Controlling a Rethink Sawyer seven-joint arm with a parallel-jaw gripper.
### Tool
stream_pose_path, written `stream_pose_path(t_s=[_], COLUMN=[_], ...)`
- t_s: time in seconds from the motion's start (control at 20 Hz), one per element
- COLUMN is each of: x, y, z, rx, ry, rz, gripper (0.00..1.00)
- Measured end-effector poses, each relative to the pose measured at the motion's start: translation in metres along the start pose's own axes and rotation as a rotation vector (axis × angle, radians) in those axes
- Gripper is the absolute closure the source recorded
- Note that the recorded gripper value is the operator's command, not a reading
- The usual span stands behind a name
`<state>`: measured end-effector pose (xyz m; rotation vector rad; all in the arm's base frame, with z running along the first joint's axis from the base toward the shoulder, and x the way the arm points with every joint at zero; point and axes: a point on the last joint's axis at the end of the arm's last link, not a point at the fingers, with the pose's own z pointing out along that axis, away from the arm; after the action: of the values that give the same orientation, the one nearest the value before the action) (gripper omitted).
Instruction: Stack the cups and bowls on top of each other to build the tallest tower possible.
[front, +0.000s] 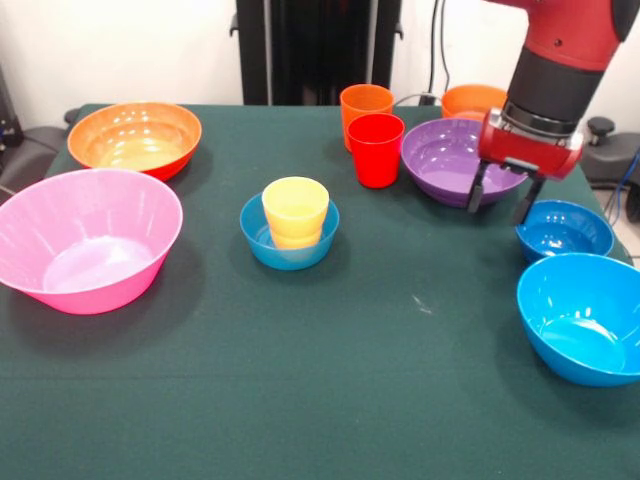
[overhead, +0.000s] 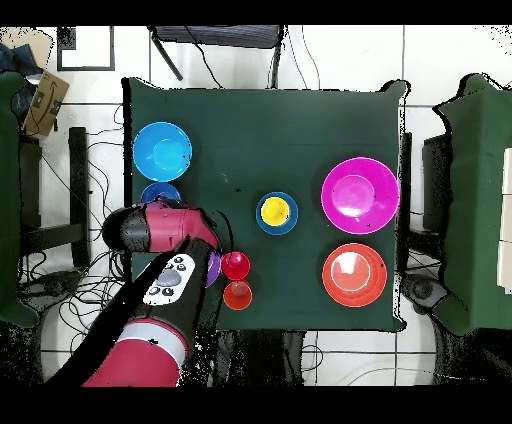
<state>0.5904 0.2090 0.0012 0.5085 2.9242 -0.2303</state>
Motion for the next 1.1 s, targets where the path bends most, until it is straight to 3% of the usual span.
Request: stream_pose_path(t_s=[0.45, 1.1], x=[0.004, -0.008], y=[-0.003, 0.004], z=[0.008, -0.006], rx=[0.01, -0.024], ry=[0.012, 0.0], rz=[0.0, 0.029], gripper=[0.0, 0.0])
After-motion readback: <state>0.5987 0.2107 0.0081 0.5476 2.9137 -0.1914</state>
